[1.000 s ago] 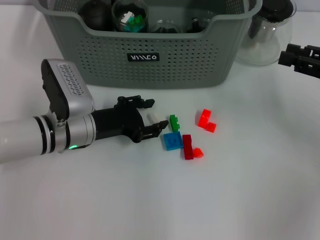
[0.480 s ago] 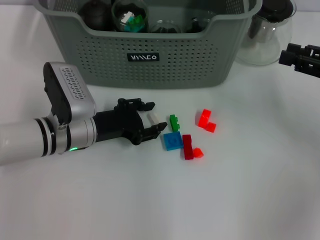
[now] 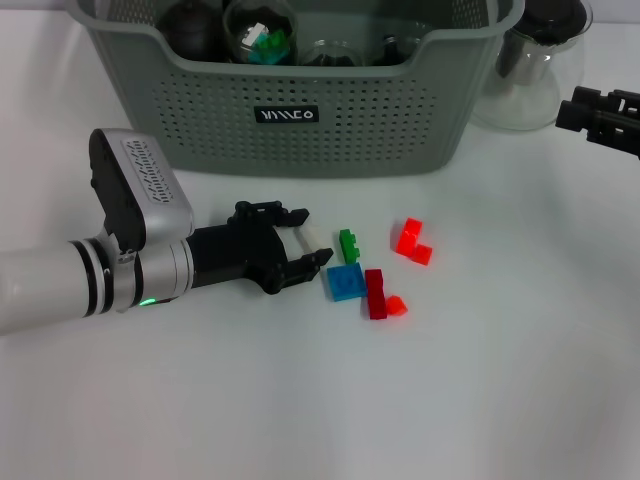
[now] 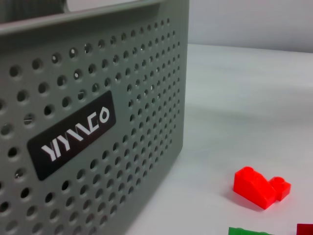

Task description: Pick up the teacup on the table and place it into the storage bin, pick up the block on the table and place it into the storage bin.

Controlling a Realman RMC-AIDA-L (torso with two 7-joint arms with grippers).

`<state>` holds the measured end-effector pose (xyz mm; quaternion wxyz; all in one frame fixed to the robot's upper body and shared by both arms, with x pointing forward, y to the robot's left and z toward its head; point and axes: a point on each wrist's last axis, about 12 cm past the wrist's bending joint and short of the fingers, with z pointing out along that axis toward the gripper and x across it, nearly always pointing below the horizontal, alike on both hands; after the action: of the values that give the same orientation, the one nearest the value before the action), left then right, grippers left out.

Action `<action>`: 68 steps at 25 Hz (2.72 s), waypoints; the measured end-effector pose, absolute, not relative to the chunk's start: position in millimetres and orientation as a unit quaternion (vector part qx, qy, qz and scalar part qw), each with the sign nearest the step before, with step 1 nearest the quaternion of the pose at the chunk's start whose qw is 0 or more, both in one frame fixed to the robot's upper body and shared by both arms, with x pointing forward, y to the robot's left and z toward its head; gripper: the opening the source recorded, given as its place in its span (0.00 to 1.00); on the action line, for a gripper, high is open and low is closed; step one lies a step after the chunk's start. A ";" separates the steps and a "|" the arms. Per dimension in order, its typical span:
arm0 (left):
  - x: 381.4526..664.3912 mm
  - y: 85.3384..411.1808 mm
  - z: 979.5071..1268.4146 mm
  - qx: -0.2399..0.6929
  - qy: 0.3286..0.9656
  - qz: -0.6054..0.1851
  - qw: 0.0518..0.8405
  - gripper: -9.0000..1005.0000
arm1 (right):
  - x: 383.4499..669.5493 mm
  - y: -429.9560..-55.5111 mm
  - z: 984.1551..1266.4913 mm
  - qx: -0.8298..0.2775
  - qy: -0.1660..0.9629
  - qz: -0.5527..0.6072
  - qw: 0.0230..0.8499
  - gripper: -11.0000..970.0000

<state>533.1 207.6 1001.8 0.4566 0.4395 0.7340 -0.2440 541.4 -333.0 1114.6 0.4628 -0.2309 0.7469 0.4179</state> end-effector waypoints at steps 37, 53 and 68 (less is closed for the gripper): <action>662.1 265.4 1267.2 0.296 0.776 -0.235 0.505 0.41 | 541.5 -328.2 1113.6 -0.239 0.744 0.422 0.459 0.51; 697.9 189.8 1215.3 0.321 0.858 -0.075 0.393 0.42 | 539.4 -328.5 1112.3 -0.239 0.745 0.423 0.458 0.51; 600.5 291.0 1241.4 0.293 0.700 -0.353 0.547 0.81 | 504.0 -317.1 1116.9 -0.386 0.640 0.456 0.483 0.51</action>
<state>600.5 291.0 1241.4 0.5467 0.2932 0.7005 -0.3528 504.0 -317.1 1116.9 0.4833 -0.3857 0.6399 0.4564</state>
